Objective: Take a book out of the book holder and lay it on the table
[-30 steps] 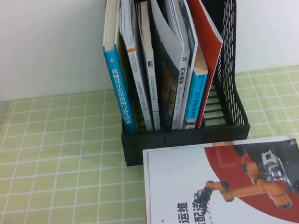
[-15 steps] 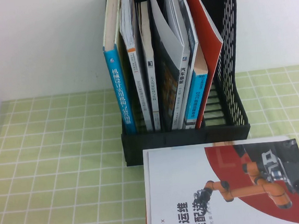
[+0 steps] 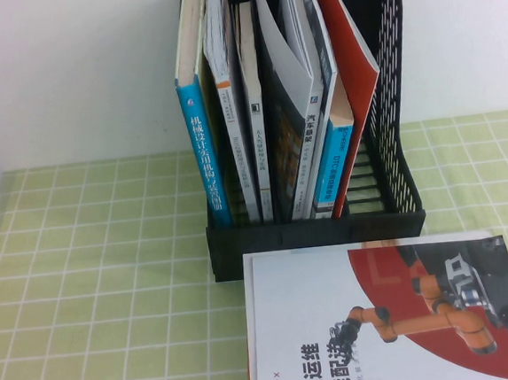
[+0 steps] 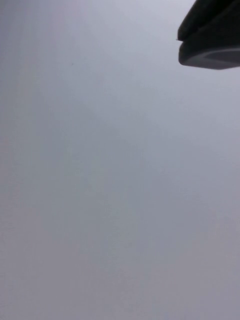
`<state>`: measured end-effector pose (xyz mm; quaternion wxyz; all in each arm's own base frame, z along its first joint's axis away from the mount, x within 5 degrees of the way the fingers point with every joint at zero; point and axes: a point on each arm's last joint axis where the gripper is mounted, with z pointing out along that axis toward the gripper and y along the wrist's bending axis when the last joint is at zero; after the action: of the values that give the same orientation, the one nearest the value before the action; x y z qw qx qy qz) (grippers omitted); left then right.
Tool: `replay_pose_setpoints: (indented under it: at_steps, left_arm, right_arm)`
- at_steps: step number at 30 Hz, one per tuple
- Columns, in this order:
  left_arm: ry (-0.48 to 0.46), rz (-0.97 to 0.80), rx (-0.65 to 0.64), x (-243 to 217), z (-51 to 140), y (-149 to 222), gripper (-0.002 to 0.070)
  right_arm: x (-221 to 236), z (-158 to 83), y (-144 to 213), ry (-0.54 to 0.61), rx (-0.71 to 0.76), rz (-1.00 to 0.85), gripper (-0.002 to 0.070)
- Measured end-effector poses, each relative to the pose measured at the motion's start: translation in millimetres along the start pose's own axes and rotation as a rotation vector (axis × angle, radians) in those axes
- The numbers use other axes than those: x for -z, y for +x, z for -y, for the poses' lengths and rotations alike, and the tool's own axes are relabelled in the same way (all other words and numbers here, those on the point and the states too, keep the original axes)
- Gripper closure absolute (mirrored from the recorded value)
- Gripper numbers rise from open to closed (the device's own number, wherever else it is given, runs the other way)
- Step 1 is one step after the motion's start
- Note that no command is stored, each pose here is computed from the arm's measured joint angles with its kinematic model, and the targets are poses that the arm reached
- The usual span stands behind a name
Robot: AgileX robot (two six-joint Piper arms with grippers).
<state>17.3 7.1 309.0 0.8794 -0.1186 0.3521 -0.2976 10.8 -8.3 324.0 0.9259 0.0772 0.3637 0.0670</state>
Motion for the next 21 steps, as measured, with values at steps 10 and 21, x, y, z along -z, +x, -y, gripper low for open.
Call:
replay_pose_setpoints:
  at_steps: [10,21]
  left_arm:
    - [-0.045,-0.382,-0.218,-81.4,56.1,-55.3,0.0678]
    - [-0.225,-1.040,-0.418,-141.7,19.4,21.4,0.0678]
  right_arm:
    - [-62.4,-29.2,-76.9,-0.073,0.082,-0.169,0.0678]
    - [-109.5,-13.4,-32.3,0.025,0.445,-0.802,0.0678]
